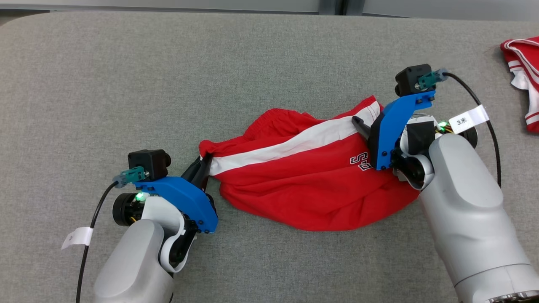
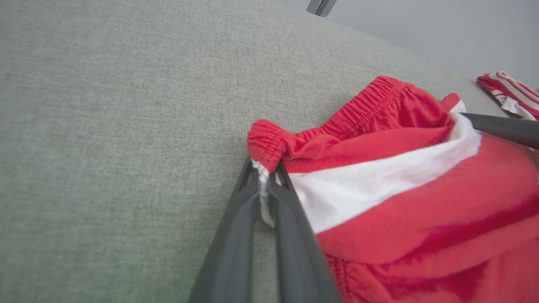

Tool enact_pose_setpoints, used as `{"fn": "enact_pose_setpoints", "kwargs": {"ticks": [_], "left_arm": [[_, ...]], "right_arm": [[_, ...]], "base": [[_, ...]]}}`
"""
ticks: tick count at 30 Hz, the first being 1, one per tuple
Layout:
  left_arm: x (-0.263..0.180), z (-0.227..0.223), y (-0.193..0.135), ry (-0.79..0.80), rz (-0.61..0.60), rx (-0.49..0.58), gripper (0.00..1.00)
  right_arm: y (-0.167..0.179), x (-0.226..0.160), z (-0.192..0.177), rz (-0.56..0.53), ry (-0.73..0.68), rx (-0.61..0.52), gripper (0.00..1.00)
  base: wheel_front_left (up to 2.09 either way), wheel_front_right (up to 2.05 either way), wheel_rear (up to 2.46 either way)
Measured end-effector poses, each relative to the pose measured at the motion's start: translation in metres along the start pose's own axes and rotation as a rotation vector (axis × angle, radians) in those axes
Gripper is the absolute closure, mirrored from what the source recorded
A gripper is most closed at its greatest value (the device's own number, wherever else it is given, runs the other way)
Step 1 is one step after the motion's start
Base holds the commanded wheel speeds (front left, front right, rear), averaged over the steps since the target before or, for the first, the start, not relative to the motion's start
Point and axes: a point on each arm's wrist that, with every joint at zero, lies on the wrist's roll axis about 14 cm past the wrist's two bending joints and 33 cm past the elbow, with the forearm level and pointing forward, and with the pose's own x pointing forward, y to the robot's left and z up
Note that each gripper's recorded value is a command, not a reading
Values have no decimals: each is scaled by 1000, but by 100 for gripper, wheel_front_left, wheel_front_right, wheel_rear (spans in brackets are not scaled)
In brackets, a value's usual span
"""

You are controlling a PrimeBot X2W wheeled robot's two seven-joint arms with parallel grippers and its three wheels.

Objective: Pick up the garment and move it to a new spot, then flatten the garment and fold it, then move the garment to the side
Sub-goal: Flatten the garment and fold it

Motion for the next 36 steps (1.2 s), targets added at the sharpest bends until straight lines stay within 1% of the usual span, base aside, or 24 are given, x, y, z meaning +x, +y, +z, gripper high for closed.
{"fn": "enact_pose_setpoints", "kwargs": {"ticks": [2,3,4,5,7,8,11,15,18,23,27,30,36], "left_arm": [[0,0,1,-1,0,-1,100],[0,0,1,0,0,0,100],[0,0,2,0,1,1,100],[1,0,3,-1,1,3,100],[1,0,4,-1,2,5,100],[1,0,4,0,2,6,100],[1,-1,4,4,2,0,100],[1,-3,6,8,5,-8,100],[1,-1,7,-8,7,-5,100],[0,27,4,-129,-7,-25,100],[-8,69,-9,-290,-51,-42,100],[-20,102,-34,-407,-130,-70,100],[-61,150,-71,-598,-263,-106,100]], "right_arm": [[2,2,-1,5,-3,-13,0],[5,2,0,11,-9,-22,5],[7,3,1,17,-20,-24,8],[8,3,1,20,-23,-30,23],[10,4,-1,24,-23,-39,42],[10,5,-1,25,-23,-41,62],[10,7,0,20,-23,-55,100],[11,12,1,18,-35,-78,100],[14,13,11,27,-80,-84,100],[22,2,52,53,-256,-70,100],[24,-20,86,57,-405,-68,100],[21,-46,113,56,-536,-51,100],[6,-101,123,22,-701,-33,100]], "base": [[0,0,0],[0,0,0],[0,0,0],[0,0,0],[0,0,0],[0,0,0],[0,0,0],[0,0,0],[0,0,0],[0,0,0],[0,0,0],[0,0,0],[0,0,0]]}}
